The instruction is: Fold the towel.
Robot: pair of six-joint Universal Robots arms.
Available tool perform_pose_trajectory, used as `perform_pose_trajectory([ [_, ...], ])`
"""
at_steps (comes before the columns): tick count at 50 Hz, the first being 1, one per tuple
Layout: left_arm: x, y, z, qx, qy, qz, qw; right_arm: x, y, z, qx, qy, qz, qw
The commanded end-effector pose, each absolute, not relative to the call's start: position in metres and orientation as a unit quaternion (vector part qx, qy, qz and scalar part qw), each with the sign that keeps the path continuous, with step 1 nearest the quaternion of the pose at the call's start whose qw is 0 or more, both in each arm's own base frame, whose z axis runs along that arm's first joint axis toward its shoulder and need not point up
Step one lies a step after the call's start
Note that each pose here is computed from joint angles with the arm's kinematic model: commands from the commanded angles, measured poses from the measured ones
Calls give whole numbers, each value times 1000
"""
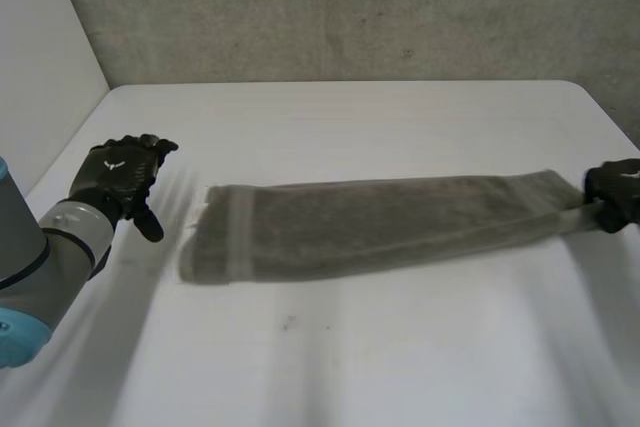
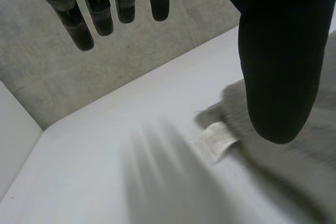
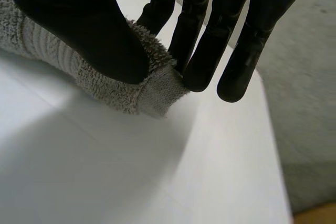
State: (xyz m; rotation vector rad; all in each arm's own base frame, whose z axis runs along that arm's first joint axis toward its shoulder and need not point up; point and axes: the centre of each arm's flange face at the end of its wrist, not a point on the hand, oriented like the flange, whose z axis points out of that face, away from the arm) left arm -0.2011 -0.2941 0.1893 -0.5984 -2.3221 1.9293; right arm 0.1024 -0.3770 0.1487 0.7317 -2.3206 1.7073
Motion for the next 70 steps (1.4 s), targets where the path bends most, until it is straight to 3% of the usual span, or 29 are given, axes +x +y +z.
perform_pose_trajectory([
  [1, -199, -294, 194, -191, -751, 631, 30, 36, -397, 166, 216, -776, 570, 163],
  [7, -198, -294, 194, -189, -752, 631, 30, 52, -401, 182, 232, -767, 579, 151],
  [9, -198, -294, 194, -188, -751, 632, 29, 101, -398, 207, 259, -736, 615, 113],
  [12, -198, -294, 194, -188, -752, 631, 30, 132, -393, 219, 275, -718, 634, 86],
  [13, -198, -294, 194, -188, -752, 631, 30, 167, -386, 230, 293, -697, 652, 55],
  [14, -198, -294, 194, -188, -751, 632, 29, 167, -386, 230, 294, -696, 653, 54],
  [15, -197, -293, 195, -188, -751, 632, 29, 202, -376, 236, 313, -678, 665, 19],
  [16, -197, -293, 195, -188, -751, 632, 29, 203, -376, 236, 313, -678, 665, 18],
  [17, -197, -293, 196, -188, -750, 634, 30, 239, -362, 239, 336, -659, 673, -17],
  [18, -197, -292, 194, -188, -752, 631, 30, 239, -362, 239, 337, -659, 673, -17],
  [19, -197, -292, 194, -188, -752, 631, 30, 285, -339, 238, 369, -635, 676, -60],
  [20, -197, -291, 194, -188, -752, 631, 30, 286, -339, 238, 369, -635, 676, -60],
  [22, -197, -291, 193, -188, -753, 630, 30, 351, -295, 222, 424, -607, 662, -116],
  [23, -197, -291, 193, -188, -753, 630, 30, 351, -294, 222, 425, -606, 662, -116],
  [25, -197, -290, 193, -189, -753, 629, 30, 388, -257, 197, 467, -594, 636, -156],
  [28, -197, -290, 192, -189, -754, 629, 30, 401, -240, 183, 486, -592, 620, -172],
  [30, -197, -290, 192, -189, -754, 629, 30, 416, -214, 157, 514, -593, 589, -194],
  [37, -197, -290, 191, -189, -755, 628, 30, 425, -184, 140, 536, -593, 561, -214],
  [45, -197, -288, 190, -190, -756, 625, 31, 414, -185, 173, 500, -605, 577, -225],
  [53, -200, -286, 189, -194, -756, 624, 34, 347, -233, 200, 410, -669, 590, -191],
  [58, -201, -285, 188, -195, -756, 623, 35, 295, -251, 178, 365, -730, 557, -156],
  [70, -203, -283, 188, -198, -757, 622, 37, 244, -261, 128, 331, -766, 540, -115],
])
